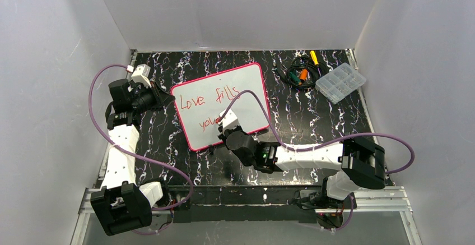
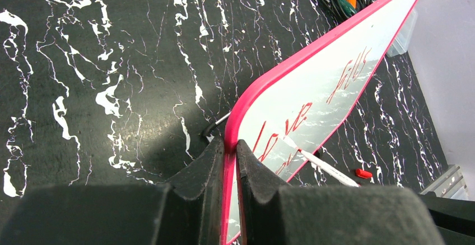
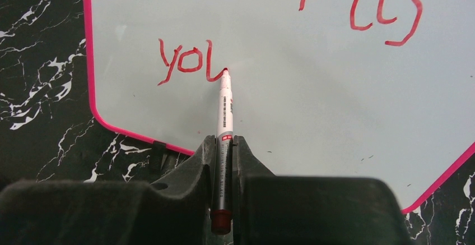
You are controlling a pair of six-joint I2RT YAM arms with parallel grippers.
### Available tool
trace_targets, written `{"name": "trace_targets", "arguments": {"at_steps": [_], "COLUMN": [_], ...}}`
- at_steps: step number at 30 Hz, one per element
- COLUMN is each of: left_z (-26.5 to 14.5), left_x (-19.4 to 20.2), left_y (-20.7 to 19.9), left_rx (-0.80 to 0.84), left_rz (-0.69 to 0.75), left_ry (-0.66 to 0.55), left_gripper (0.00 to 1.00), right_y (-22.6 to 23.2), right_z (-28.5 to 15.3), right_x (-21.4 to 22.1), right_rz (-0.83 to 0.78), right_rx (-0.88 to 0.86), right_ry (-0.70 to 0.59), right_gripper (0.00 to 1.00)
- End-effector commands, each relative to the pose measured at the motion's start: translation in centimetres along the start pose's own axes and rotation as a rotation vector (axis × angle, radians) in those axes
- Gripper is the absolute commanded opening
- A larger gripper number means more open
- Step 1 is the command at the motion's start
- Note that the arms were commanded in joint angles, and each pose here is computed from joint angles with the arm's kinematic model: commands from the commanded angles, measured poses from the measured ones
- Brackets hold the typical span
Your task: Write a sentence on the whiteboard
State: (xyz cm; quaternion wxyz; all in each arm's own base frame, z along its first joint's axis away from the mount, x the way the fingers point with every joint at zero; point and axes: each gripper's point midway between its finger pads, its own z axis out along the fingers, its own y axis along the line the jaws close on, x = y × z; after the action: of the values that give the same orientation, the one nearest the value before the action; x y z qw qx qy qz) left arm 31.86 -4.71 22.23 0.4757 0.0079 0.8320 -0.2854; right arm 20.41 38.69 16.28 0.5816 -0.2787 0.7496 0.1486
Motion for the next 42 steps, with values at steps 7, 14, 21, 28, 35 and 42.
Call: {"name": "trace_targets", "arguments": {"at_steps": [7, 14, 21, 28, 35, 42], "left_z": [-0.4, -0.4, -0.4, -0.4, -0.4, -0.4], "left_x": [0.2, 0.2, 0.3, 0.2, 0.2, 0.3], "left_y": [-0.6, -0.6, -0.6, -0.6, -0.6, -0.6], "left_rx": [0.019, 0.019, 0.018, 0.018, 0.018, 0.019], "left_rz": [0.006, 0.006, 0.005, 0.006, 0.005, 0.005], "left_ry": [-0.002, -0.002, 0.000, -0.001, 0.000, 0.000], "left_gripper": [0.02, 0.02, 0.02, 0.02, 0.02, 0.02], "right_y": [-0.8, -0.6, -0.3, -0.8, -1.6, -1.3], "right_z": [0.3, 0.2, -0.3, -0.7, -1.1, -1.3], "right_x": [-3.2, -1.0, 0.8, 1.2, -0.4, -3.3], "right_rz": [0.050, 0.037, 0.046, 0.039, 0.047, 0.076], "right_rx": [0.039, 0.014, -0.014, 0.007, 0.034, 0.004], "right_ry": [-0.083, -0.023, 0.027, 0.039, 0.000, -0.086], "right_gripper": [0.01, 0.01, 0.01, 0.01, 0.01, 0.01]}}
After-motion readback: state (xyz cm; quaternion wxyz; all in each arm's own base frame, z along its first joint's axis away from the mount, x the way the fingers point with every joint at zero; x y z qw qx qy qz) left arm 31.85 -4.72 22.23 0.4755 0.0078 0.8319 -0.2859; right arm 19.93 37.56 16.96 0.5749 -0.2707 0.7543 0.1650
